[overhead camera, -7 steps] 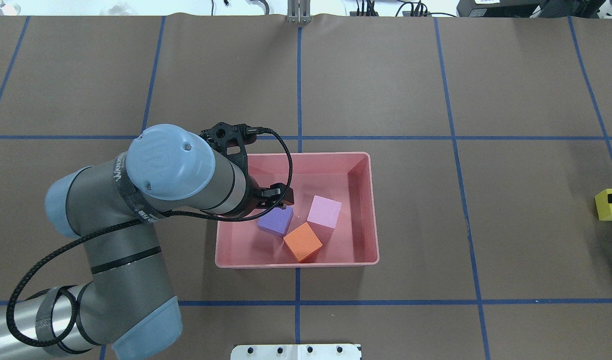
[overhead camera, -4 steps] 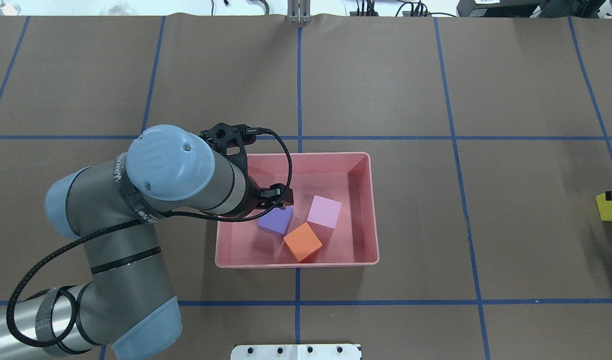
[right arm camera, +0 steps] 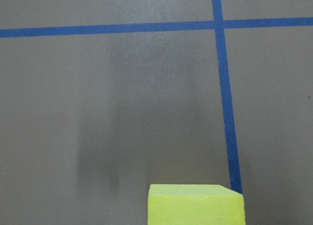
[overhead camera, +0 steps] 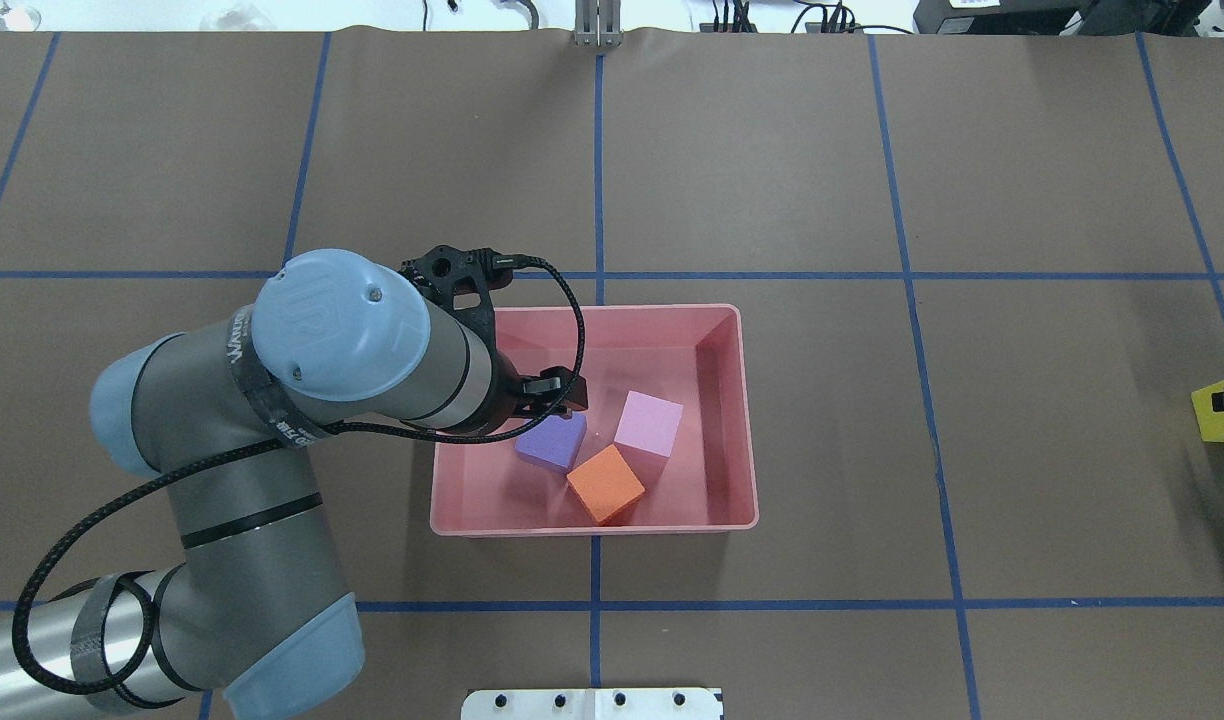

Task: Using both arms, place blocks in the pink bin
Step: 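Release the purple cube in the bin while the right gripper grasps the yellow cube, then lift the yellow cube with the right gripper while the left arm withdraws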

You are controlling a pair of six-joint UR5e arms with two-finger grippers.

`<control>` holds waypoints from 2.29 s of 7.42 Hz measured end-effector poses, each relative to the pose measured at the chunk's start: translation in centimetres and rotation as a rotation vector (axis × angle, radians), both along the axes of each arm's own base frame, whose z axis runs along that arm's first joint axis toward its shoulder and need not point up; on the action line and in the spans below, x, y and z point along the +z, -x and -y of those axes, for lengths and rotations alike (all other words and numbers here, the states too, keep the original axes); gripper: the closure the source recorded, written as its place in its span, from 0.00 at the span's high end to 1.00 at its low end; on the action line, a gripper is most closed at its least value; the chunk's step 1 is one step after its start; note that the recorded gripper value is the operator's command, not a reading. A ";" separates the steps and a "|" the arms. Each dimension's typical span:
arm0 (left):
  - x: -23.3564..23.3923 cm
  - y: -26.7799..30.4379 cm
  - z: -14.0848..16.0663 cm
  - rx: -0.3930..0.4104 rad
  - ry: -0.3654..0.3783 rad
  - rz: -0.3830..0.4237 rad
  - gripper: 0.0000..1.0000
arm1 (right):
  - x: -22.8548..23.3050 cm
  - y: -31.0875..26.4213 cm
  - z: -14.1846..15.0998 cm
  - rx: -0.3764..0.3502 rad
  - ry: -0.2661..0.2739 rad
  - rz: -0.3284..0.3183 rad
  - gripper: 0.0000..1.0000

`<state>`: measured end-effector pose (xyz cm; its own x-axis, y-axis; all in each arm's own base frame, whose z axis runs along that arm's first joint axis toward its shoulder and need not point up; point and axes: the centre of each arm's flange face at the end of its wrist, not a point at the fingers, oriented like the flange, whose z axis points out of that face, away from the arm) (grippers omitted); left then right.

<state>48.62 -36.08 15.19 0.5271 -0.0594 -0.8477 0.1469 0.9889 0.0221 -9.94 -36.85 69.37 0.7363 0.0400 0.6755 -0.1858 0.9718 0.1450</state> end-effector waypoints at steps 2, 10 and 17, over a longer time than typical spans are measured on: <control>0.1 0.0 0.0 0.000 0.001 0.002 1.00 | 1.0 0.6 -0.4 -0.024 -0.004 -0.029 1.00; 12.3 13.9 5.5 0.120 -0.234 0.195 1.00 | -1.5 1.8 0.7 -0.049 -0.012 0.012 0.00; 40.1 48.5 14.6 0.279 -0.263 0.357 1.00 | -26.3 8.5 4.9 0.075 0.174 0.148 0.00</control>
<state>0.15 -50.67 55.31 0.7517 0.3151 -0.5794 -0.1831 0.9437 0.2756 -18.46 -41.72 43.11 0.6200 0.2159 0.7543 -0.2652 0.9625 -0.0574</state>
